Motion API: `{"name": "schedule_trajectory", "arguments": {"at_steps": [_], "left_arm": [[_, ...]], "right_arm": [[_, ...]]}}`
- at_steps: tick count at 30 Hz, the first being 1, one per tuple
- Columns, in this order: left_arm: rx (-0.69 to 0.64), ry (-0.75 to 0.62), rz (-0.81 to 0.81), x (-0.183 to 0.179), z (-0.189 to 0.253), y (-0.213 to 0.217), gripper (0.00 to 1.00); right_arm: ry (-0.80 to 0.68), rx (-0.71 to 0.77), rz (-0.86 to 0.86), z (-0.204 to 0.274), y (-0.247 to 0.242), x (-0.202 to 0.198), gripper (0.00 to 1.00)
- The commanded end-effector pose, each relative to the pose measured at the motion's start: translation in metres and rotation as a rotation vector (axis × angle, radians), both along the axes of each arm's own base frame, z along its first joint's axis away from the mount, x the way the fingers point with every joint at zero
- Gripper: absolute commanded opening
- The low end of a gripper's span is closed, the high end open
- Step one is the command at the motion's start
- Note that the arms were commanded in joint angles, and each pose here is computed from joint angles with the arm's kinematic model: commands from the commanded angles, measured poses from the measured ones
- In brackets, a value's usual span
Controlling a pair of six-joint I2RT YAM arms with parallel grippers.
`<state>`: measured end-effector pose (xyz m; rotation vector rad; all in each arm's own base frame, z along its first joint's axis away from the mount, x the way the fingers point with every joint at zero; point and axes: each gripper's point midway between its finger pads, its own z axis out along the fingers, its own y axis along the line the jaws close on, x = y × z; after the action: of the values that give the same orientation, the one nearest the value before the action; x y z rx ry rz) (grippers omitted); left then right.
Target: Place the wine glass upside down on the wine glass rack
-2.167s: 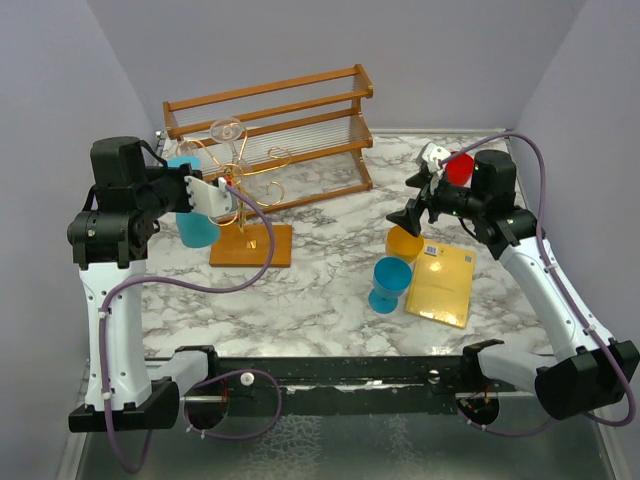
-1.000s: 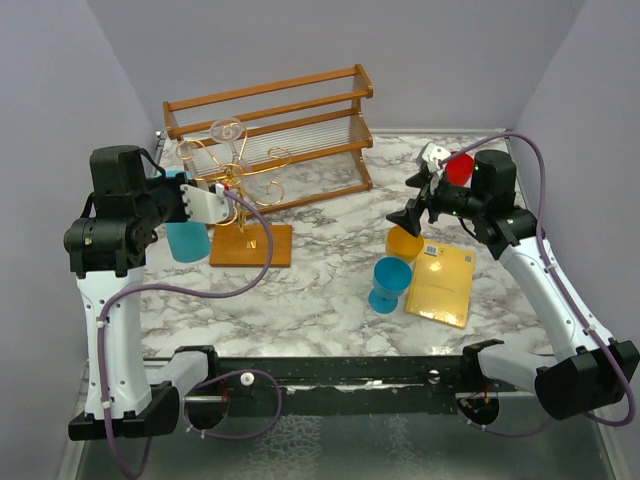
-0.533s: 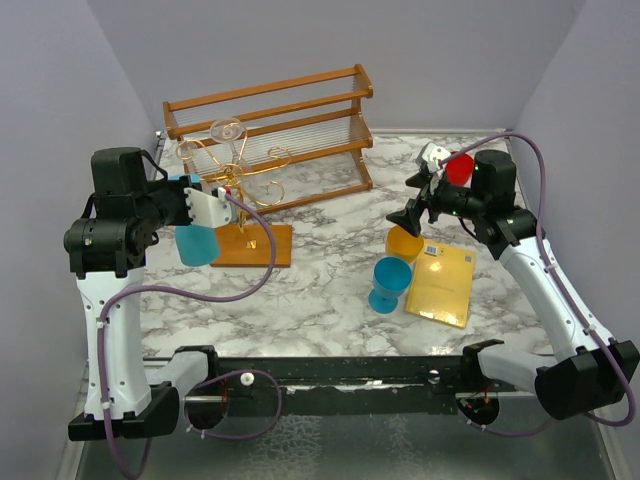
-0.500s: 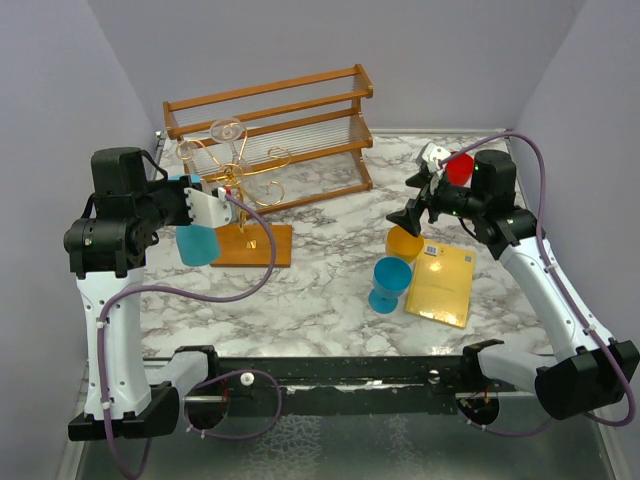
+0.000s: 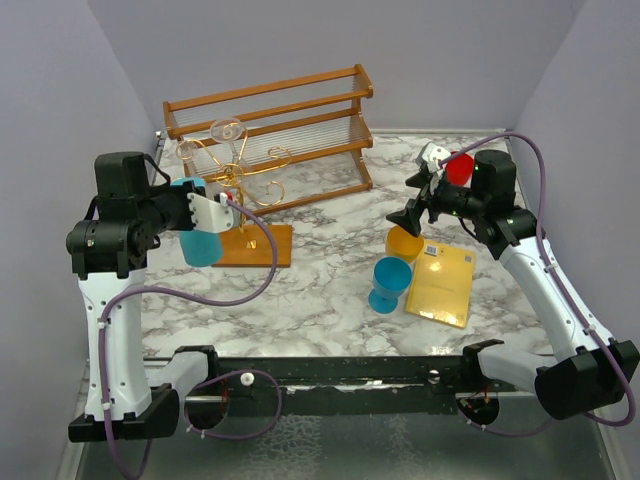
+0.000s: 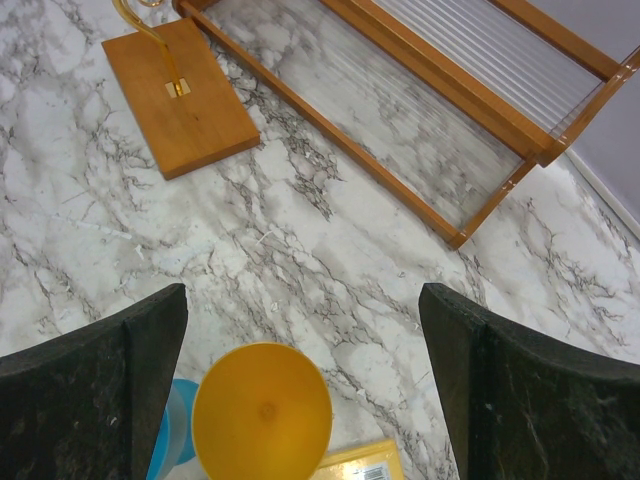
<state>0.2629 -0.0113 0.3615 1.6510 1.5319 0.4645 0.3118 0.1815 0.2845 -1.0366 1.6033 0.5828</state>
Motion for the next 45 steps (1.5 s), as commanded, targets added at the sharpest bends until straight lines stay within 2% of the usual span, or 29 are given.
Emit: {"name": "schedule_trajectory", "arguments": {"at_steps": [1, 12, 23, 33, 37, 44, 45], "left_arm": [[-0.036, 0.035, -0.053, -0.012, -0.009, -0.012, 0.14], [-0.043, 0.055, -0.057, -0.017, -0.011, -0.013, 0.24], [-0.043, 0.065, -0.072, -0.025, -0.005, -0.016, 0.30], [-0.061, 0.092, -0.110, -0.037, -0.009, -0.023, 0.43], [-0.086, 0.089, -0.138, -0.042, -0.002, -0.030, 0.53], [-0.218, 0.056, -0.173, -0.044, 0.018, -0.049, 0.80], [-0.246, 0.049, -0.175, -0.043, 0.021, -0.053, 0.87]], "right_arm": [[-0.027, -0.005, 0.002, 0.001, 0.001, 0.004, 0.99], [-0.033, -0.014, -0.018, 0.004, -0.002, 0.007, 0.99], [-0.042, -0.144, -0.123, -0.002, -0.027, 0.013, 0.98], [0.075, -0.282, -0.172, -0.030, -0.047, 0.008, 0.89], [0.144, -0.334, -0.194, -0.046, -0.055, 0.005, 0.84], [0.281, -0.385, -0.190, -0.073, -0.059, -0.003, 0.67], [0.295, -0.393, -0.191, -0.076, -0.059, -0.004, 0.64]]}}
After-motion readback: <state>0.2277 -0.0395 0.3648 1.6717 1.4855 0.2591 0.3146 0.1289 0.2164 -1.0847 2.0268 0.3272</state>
